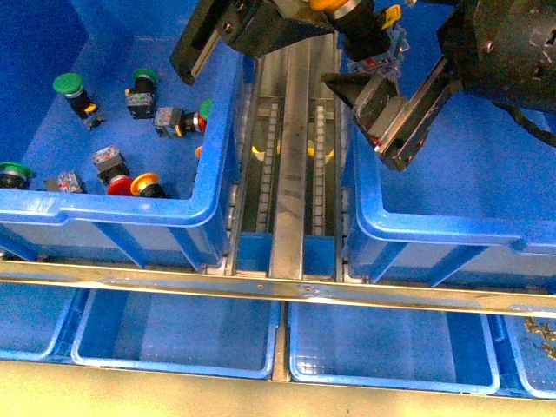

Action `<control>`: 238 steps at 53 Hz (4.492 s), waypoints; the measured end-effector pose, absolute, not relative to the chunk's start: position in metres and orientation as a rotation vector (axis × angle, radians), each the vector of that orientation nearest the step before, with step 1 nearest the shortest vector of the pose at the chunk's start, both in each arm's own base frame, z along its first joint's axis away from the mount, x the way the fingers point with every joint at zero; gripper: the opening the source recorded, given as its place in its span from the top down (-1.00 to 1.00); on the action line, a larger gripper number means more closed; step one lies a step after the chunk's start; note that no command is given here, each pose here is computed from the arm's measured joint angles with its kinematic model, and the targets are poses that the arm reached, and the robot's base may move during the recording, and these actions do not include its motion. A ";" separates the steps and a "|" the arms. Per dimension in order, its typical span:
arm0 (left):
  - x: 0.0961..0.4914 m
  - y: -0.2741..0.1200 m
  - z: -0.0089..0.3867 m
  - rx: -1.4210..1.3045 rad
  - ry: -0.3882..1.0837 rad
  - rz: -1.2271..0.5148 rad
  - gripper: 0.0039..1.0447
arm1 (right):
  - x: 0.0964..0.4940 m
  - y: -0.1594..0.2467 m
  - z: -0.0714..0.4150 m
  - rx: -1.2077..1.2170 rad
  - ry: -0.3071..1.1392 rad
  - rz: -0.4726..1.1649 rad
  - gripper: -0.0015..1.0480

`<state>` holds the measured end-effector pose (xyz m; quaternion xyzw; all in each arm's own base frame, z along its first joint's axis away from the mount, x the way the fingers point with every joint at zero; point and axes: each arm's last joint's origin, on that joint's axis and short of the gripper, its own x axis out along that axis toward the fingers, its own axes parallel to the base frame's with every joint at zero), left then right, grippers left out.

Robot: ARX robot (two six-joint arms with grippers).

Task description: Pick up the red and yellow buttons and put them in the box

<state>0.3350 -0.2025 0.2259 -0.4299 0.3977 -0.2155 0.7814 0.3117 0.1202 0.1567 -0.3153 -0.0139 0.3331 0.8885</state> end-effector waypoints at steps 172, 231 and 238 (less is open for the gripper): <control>0.109 0.022 0.173 -0.009 -0.013 0.013 0.65 | 0.232 0.049 0.169 -0.228 0.253 0.070 0.41; 0.097 0.000 0.169 -0.008 -0.005 0.002 0.96 | 0.229 0.063 0.164 -0.198 0.255 0.094 0.44; 0.097 0.000 0.169 -0.008 -0.005 0.002 0.68 | 0.230 0.062 0.164 -0.199 0.260 0.091 0.45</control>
